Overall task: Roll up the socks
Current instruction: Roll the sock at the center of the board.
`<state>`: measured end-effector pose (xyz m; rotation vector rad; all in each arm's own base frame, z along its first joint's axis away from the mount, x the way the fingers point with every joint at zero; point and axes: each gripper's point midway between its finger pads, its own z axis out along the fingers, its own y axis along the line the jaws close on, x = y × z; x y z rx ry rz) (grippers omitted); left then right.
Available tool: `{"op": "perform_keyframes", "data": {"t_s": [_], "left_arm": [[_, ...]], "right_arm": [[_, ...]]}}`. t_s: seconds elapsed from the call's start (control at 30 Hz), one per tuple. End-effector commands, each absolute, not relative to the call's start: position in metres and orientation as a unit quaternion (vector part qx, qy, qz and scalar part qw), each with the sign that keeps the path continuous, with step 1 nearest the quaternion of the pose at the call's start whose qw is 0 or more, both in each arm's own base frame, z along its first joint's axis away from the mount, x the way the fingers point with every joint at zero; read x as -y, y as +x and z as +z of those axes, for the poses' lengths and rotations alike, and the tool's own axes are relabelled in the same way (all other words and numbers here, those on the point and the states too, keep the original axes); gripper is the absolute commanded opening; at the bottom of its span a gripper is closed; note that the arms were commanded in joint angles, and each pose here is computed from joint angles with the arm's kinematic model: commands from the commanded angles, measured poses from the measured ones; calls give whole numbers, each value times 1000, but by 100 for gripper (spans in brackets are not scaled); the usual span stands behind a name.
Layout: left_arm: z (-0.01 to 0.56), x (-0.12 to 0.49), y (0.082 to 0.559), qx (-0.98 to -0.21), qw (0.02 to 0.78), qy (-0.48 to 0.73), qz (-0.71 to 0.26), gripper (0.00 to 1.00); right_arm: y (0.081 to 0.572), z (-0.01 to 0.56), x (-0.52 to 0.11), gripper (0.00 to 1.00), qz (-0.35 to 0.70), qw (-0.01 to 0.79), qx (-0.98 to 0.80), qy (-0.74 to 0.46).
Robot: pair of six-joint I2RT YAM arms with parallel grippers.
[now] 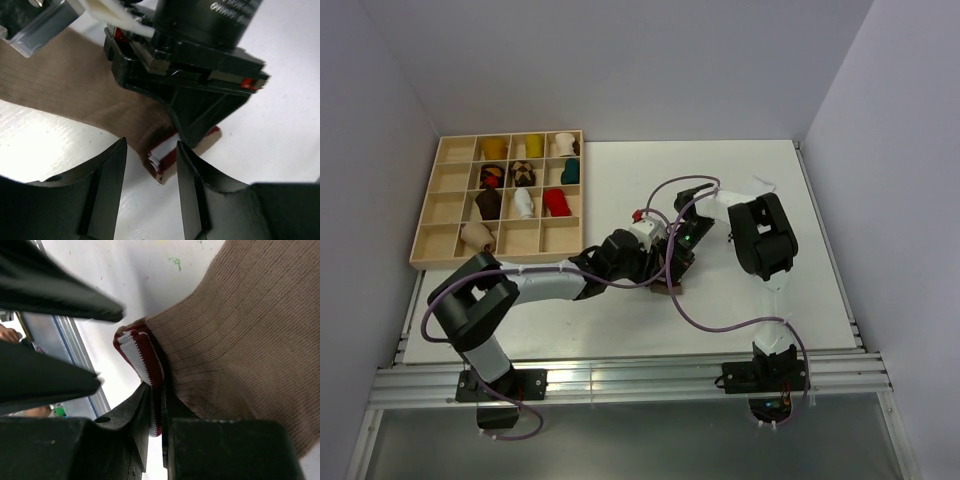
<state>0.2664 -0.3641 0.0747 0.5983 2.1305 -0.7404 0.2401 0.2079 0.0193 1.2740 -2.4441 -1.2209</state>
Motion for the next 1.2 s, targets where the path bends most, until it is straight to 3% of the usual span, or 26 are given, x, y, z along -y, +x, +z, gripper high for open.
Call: {"op": "perform_keyframes", "data": {"t_s": [0.0, 0.43, 0.6, 0.7, 0.73, 0.83, 1.0, 1.17], "left_arm": [[83, 375, 280, -823, 420, 256, -284, 49], [45, 382, 256, -833, 360, 271, -321, 48], [20, 376, 249, -855, 328, 261, -306, 30], [5, 371, 245, -868, 307, 253, -296, 17], [2, 370, 244, -872, 301, 247, -296, 9], [-7, 367, 238, -885, 277, 236, -290, 0], [-17, 358, 231, -905, 243, 217, -274, 0], [-15, 348, 224, -917, 206, 200, -277, 0]], "right_arm": [[245, 5, -197, 12, -360, 77, 823, 432], [251, -1, -196, 13, -344, 76, 834, 424], [257, 0, -197, 16, -336, 62, 841, 420], [261, 4, -198, 22, -332, 48, 841, 424], [259, 4, -197, 27, -331, 48, 843, 422], [259, 11, -196, 40, -327, 16, 841, 430], [281, 47, -184, 54, -323, -87, 842, 424], [299, 76, -152, 55, -309, -181, 842, 403]]}}
